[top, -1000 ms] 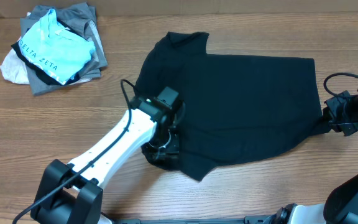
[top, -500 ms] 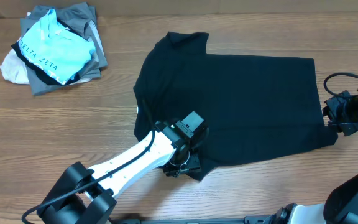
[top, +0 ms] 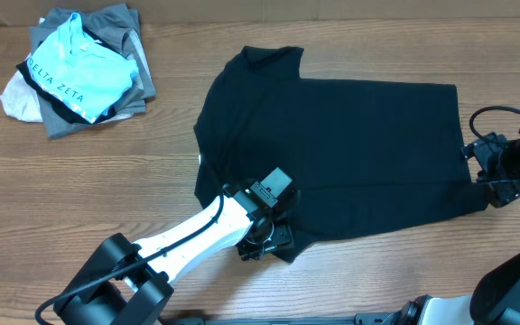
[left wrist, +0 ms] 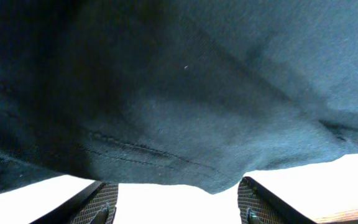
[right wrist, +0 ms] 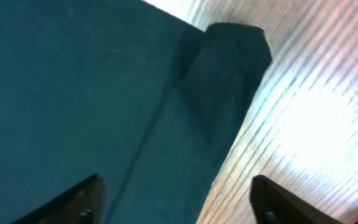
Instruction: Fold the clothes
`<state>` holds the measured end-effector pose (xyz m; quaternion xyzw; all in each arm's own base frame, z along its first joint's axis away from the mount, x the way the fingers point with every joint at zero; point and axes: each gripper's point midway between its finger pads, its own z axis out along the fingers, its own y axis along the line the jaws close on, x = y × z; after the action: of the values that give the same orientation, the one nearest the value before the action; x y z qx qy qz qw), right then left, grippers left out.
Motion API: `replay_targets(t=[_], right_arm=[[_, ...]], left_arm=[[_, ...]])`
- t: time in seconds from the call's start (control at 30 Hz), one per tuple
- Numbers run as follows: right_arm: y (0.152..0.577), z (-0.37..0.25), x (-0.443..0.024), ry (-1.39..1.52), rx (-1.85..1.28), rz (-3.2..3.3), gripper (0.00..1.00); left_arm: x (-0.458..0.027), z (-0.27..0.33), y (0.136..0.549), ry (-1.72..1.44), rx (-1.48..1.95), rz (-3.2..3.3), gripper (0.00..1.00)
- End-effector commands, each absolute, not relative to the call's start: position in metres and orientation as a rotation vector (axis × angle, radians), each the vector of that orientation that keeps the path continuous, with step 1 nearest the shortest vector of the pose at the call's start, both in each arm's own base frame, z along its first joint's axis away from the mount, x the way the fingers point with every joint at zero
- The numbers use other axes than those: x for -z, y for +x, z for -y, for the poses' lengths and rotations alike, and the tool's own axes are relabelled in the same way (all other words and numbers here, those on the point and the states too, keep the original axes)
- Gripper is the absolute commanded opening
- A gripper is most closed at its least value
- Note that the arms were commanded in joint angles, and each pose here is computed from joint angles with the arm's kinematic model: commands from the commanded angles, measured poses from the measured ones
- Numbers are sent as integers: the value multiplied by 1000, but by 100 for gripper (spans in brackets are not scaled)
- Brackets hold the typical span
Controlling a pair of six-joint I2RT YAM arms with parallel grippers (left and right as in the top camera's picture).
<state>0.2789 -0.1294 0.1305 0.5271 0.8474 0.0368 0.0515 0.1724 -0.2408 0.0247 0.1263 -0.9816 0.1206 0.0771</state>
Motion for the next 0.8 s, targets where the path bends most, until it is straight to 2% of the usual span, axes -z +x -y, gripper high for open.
replay_targets(t=[0.0,0.2,0.3,0.37,0.43,0.57,0.77], right_arm=[[277,130,-130,1609,-103,-2579,84],[277,130,-130,1609,-104,-2579,85],[277,130,-130,1609,-104,-2578,85],[278,130,-130,1607,-104,-2576,86],[278,131,-130,1610,-104,-2572,88],[277,131,-130,1673,-106,-2536,93],[280,140,-131,1715,-110,-2478,95]], left_arm=[[-20,237,176,444,-338,2955,65],[-11,237,173,488,-328,2927,66],[-4,239,173,488,-323,2913,63],[-2,239,172,488,-321,2901,53],[-2,239,171,489,-321,2899,38],[-2,239,172,492,-321,2899,20],[-2,235,174,501,-322,2891,10]])
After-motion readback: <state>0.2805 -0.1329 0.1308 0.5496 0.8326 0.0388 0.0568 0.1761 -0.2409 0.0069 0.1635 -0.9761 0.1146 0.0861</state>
